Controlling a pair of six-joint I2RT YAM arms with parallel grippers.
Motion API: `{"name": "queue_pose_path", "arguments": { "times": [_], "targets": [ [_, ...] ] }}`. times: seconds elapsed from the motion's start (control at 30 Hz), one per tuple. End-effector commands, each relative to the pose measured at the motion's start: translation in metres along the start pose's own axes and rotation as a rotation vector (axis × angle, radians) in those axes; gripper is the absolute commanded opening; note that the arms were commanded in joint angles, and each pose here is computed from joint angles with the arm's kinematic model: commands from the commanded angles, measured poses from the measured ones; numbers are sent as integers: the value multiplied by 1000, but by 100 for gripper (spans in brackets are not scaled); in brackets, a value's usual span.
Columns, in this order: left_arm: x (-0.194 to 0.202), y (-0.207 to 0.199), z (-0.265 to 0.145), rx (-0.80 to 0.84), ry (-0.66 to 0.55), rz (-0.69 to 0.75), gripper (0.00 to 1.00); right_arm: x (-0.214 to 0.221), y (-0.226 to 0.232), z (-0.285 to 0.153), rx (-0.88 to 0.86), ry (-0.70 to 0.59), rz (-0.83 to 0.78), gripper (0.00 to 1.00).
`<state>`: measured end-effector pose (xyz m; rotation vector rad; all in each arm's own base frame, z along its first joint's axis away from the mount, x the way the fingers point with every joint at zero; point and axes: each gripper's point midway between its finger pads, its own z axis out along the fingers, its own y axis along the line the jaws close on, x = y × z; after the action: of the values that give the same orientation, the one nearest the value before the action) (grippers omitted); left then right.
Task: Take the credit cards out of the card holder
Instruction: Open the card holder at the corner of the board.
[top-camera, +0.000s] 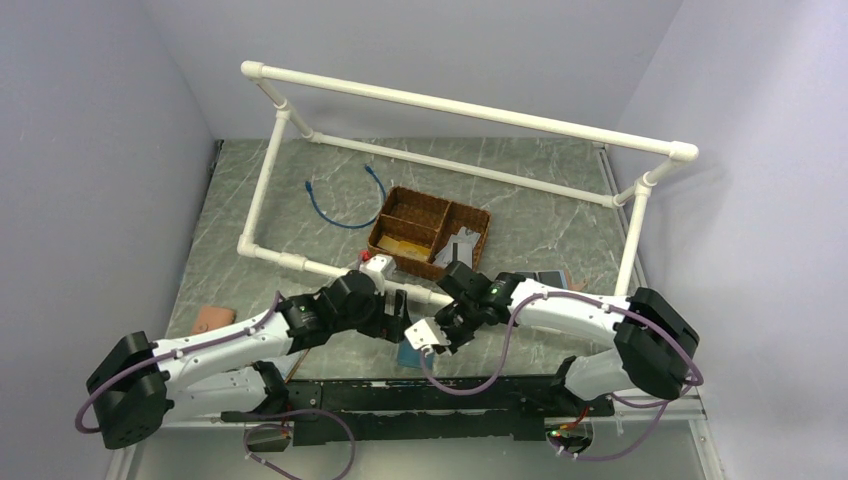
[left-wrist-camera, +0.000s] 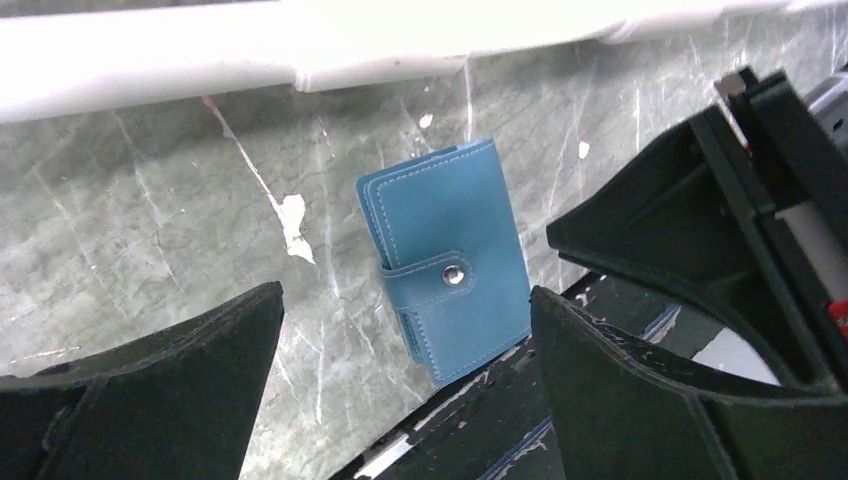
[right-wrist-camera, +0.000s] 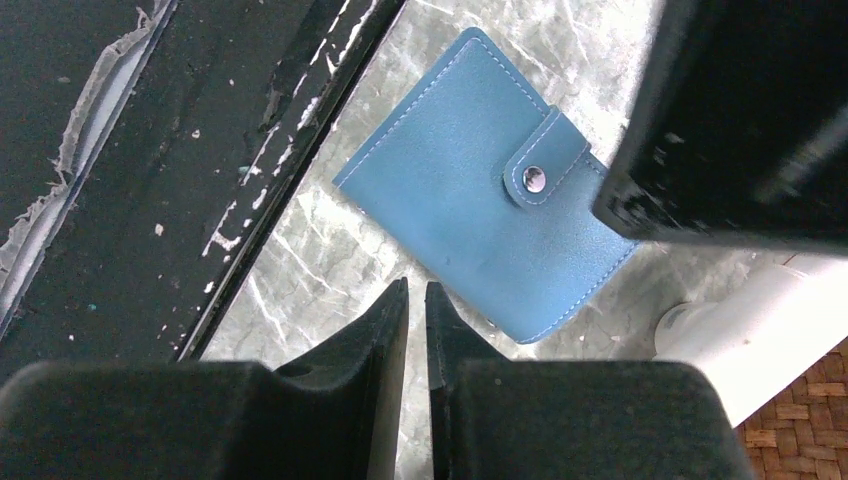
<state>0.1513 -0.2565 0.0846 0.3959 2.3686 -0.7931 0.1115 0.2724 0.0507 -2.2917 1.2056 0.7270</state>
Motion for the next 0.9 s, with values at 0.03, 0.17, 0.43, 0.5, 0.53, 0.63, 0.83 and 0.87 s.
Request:
{"name": "queue_pose_path", "arguments": {
  "times": [0.03,0.17,0.43,0.5,0.53,0.63,0.83,0.87],
  "targets": [
    [-21,-6,-6,-76,16,-83,95,-6,8,-8,-17,-47,-39,15],
    [-20,-6,0,-136,73,-120,91,-3,10,-10,-19,-32,-77,18],
    [-17,-5,5,-238,164,-191,71,1,13,-8,-10,-26,-119,18],
    [-18,-8,6,-242,181,-204,66,3,13,-8,-5,-20,-129,18],
    [-17,-9,7,-249,193,-208,66,4,13,-8,-4,-19,-134,18],
    [-18,-8,8,-298,217,-230,62,2,14,-7,-4,-23,-144,18],
    [-15,3,6,-487,254,-241,59,1,16,-4,-7,-13,-165,19],
    [-15,3,6,-513,254,-239,59,2,16,-3,-6,-9,-167,19]
  ]
}}
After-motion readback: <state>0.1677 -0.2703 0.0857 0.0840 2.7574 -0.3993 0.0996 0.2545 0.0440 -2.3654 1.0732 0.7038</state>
